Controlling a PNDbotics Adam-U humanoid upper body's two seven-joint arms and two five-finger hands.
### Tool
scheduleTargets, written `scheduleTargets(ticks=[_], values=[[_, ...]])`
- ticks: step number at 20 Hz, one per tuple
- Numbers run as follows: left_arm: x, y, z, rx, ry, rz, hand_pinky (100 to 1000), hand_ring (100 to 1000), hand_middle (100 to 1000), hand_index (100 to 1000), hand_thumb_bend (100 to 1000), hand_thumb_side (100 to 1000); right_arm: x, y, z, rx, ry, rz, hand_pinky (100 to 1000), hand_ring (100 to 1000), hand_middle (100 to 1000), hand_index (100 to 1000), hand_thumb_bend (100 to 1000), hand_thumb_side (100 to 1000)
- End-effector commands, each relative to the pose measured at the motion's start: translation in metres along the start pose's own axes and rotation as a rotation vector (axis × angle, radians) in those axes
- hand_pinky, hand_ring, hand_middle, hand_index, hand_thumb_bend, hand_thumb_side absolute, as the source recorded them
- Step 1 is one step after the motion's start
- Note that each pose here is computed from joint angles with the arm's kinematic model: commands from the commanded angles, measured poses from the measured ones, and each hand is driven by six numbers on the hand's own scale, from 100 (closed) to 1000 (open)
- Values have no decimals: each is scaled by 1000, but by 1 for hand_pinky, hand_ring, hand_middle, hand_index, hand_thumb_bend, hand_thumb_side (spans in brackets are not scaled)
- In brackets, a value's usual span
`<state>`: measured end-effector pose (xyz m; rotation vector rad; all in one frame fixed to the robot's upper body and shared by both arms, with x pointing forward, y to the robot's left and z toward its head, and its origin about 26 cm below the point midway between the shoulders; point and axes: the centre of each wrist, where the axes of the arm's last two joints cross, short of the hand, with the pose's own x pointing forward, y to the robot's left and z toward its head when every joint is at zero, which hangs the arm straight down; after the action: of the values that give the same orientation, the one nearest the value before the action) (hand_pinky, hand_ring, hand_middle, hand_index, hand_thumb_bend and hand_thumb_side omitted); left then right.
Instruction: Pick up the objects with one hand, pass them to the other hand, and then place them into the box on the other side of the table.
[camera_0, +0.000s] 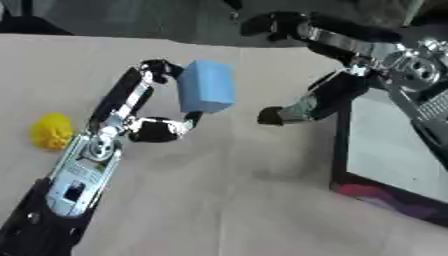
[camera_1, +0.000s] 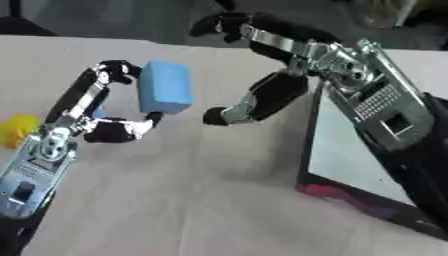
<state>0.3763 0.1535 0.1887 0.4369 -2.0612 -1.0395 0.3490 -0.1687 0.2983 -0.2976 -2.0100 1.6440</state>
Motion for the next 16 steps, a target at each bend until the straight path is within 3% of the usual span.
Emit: scheduleTargets(ticks=[1, 16], values=[[13, 5, -6, 10, -51, 0, 781, 792, 615, 505, 100, 113, 1, -6, -4, -16, -11, 54, 945, 1000, 960, 935, 576, 369], [32, -3, -14, 12, -139, 32, 778, 790, 608, 501, 100, 129, -12, 7, -19, -10, 24, 80, 939, 1000, 951, 928, 567, 366]])
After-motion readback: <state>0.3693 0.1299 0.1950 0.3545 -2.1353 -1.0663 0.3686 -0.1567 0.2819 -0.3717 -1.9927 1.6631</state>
